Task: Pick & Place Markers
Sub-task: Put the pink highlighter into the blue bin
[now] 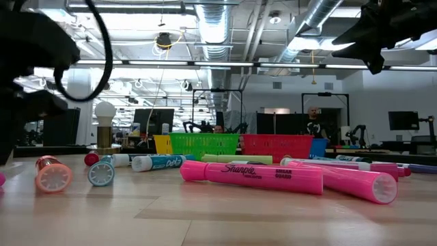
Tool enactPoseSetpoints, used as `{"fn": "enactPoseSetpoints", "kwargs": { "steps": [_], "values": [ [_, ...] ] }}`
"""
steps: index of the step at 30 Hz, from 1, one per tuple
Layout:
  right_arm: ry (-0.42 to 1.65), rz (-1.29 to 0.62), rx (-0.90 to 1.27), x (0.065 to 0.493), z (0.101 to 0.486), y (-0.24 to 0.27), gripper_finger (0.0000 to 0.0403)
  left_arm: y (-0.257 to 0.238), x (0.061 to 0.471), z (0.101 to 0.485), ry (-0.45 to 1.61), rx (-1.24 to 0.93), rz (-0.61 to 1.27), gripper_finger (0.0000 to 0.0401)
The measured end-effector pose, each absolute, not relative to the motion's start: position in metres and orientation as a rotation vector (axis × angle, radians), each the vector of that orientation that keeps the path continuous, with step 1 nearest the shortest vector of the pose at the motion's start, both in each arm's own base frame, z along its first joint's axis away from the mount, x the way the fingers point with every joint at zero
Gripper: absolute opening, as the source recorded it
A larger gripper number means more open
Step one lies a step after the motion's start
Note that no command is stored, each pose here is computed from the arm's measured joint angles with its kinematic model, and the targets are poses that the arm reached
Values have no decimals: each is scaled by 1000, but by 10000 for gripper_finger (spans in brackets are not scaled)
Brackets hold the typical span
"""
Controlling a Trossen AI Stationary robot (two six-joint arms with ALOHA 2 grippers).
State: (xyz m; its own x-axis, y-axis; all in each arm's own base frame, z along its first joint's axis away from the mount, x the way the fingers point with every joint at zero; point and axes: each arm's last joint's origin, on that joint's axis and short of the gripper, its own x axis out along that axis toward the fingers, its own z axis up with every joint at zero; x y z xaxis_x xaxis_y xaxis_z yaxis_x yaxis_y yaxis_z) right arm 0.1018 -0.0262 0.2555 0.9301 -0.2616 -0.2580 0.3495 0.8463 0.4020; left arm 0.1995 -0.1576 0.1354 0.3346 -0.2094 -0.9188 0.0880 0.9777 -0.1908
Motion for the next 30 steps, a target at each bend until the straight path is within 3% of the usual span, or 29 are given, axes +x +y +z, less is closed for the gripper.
{"fn": "enactPoseSetpoints", "kwargs": {
  "steps": [30],
  "values": [
    [201,-322,458,102,255,-26,122,-162,203,125,1187,-97,-123,210]
  ]
}}
